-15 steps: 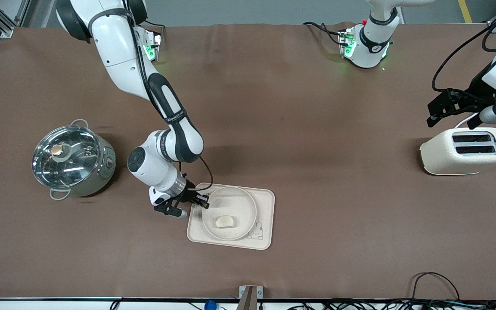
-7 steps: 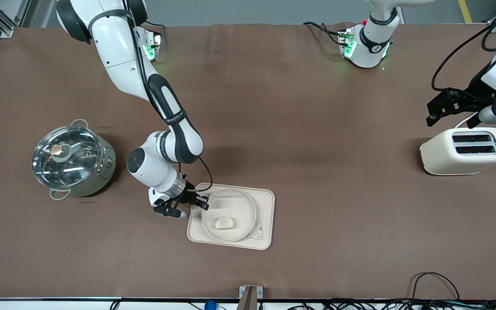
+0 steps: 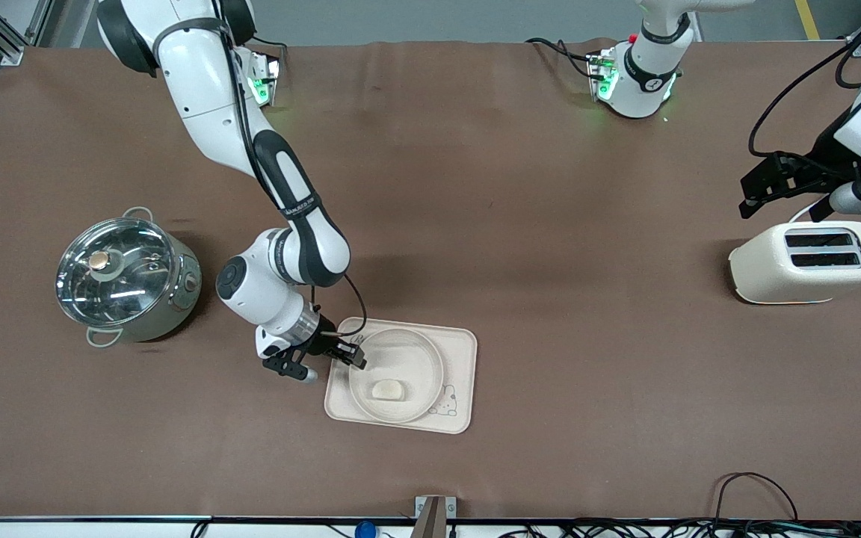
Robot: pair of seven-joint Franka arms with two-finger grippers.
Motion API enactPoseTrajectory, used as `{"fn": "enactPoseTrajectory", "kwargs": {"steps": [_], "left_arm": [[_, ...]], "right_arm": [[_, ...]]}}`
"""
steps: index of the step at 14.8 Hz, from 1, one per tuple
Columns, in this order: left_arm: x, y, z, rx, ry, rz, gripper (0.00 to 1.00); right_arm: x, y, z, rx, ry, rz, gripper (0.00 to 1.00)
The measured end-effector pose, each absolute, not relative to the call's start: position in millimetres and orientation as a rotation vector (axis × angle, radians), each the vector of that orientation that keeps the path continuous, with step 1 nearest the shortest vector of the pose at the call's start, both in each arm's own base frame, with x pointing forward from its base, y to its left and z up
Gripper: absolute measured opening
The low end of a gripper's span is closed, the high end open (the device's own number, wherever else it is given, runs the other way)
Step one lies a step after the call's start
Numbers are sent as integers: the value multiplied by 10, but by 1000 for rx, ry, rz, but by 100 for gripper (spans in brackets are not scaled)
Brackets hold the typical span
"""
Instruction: Place bun in plate and plate on tray
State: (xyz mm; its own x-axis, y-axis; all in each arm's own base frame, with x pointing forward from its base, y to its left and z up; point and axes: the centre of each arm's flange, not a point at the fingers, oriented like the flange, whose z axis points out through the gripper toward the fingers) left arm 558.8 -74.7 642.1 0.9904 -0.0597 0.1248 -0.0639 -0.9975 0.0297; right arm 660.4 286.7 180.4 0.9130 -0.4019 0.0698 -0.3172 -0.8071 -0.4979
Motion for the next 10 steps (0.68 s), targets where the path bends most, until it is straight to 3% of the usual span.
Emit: {"fn": "enactPoseTrajectory", "kwargs": {"steps": [5, 10], "left_arm": [[5514, -846, 6400, 3167, -124, 124, 100], [5508, -869, 6409, 3167, -130, 125, 100]], "right_arm": [[6636, 2892, 1864, -2566, 524, -247, 99], [6625, 2841, 2498, -2507, 523, -302, 100]]}}
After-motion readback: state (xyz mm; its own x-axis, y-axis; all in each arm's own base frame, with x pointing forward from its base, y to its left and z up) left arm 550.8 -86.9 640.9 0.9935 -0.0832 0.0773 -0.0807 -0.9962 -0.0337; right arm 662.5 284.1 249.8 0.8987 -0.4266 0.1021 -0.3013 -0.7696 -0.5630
